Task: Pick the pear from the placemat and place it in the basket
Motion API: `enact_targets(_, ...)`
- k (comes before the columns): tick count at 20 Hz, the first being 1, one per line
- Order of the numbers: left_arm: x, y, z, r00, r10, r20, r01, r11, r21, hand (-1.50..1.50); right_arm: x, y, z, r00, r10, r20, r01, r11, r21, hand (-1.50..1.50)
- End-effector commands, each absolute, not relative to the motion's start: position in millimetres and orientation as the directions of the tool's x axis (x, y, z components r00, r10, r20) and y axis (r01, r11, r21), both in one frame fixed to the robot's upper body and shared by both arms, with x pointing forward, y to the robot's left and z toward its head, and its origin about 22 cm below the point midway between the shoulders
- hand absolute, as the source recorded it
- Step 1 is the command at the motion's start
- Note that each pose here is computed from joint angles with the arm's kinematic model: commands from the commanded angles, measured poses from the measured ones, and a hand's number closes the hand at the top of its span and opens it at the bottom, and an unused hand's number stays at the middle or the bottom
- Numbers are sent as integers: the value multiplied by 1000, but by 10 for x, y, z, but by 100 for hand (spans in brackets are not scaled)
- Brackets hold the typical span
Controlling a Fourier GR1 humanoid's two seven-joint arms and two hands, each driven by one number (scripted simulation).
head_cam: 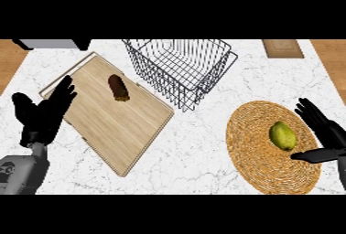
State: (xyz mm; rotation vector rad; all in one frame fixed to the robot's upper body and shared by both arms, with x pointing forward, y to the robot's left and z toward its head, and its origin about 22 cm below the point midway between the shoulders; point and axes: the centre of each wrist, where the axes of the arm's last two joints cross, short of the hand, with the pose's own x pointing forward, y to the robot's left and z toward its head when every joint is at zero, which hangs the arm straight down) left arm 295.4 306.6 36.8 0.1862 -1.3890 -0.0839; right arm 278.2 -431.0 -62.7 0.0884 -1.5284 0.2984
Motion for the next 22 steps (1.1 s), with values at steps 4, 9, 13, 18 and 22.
enact_targets(4,2942,3108,260,179,-166,970,-49,983,177,0,2651,-4376,-686,-92,-37,995,-356,935,2,-150)
enact_targets(9,2961,2967,375,184,-164,969,-52,983,176,0,2659,-4333,-737,-73,38,997,-341,938,-61,-150)
enact_targets(13,2974,3091,447,185,-143,972,-66,985,158,0,2596,-4309,-786,-68,75,995,-360,928,-95,-150)
enact_targets(18,2932,3211,509,182,-164,970,-45,984,175,0,2701,-4125,-872,-52,106,993,-346,931,-117,-150)
enact_targets(22,2973,3232,513,203,-147,968,-49,986,160,0,2701,-3996,-886,-138,203,969,-416,876,-242,150)
